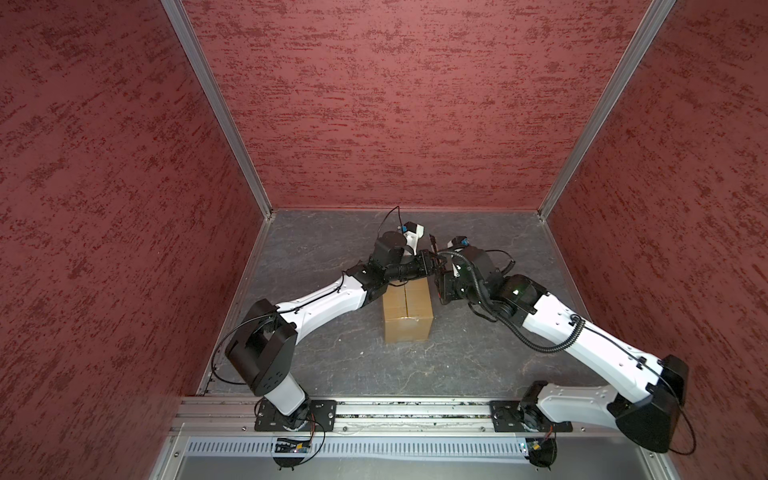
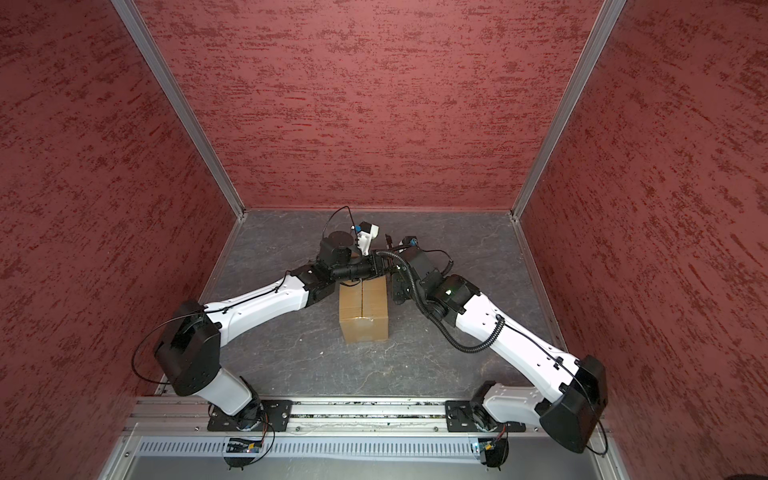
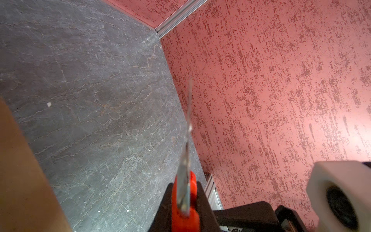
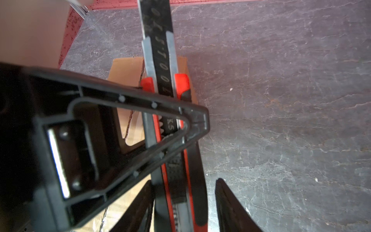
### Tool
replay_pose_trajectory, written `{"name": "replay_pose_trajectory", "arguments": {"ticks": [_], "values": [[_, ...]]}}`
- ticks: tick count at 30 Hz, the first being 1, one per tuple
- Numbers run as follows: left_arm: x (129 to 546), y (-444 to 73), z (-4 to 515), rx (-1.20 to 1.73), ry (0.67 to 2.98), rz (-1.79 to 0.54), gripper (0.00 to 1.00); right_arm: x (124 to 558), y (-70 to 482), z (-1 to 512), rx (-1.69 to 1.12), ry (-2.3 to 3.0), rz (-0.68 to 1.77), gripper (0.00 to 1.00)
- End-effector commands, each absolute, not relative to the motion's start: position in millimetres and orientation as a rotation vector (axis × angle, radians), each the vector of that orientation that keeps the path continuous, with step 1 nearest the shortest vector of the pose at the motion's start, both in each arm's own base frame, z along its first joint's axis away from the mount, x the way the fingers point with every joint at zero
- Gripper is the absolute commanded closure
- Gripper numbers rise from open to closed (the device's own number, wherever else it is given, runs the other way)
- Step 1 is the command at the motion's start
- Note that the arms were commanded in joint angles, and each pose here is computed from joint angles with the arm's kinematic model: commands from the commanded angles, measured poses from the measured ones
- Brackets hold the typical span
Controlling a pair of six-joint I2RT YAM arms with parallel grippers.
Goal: Unpack the express box
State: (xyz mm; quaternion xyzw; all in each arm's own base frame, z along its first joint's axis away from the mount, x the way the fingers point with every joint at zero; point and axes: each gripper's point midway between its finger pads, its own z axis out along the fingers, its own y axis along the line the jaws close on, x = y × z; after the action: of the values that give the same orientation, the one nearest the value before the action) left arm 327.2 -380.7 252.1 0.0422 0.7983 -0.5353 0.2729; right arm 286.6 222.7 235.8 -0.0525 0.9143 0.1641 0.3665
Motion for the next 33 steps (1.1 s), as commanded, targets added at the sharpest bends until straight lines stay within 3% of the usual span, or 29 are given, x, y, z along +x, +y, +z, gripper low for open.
{"name": "replay_pose_trajectory", "arguments": {"ticks": [1, 11, 18, 25, 30, 33], "values": [[321, -380, 268, 0.131, 2.106, -1.477, 0.91, 301, 221, 247, -0.09, 2.284, 0.395, 0.49], [316, -381, 275, 0.12, 2.084, -1.509, 0.91, 310, 230, 247, -0.105, 2.271, 0.395, 0.48], [314, -380, 274, 0.104, 2.081, -1.532, 0.91, 316, 235, 250, -0.116, 2.25, 0.404, 0.57], [313, -381, 274, 0.099, 2.076, -1.549, 0.91, 320, 242, 246, -0.132, 2.26, 0.406, 0.57], [313, -380, 273, 0.1, 2.08, -1.545, 0.91, 319, 244, 247, -0.146, 2.257, 0.418, 0.81], [315, -378, 271, 0.095, 2.089, -1.523, 0.85, 318, 244, 248, -0.157, 2.265, 0.422, 0.91]]}}
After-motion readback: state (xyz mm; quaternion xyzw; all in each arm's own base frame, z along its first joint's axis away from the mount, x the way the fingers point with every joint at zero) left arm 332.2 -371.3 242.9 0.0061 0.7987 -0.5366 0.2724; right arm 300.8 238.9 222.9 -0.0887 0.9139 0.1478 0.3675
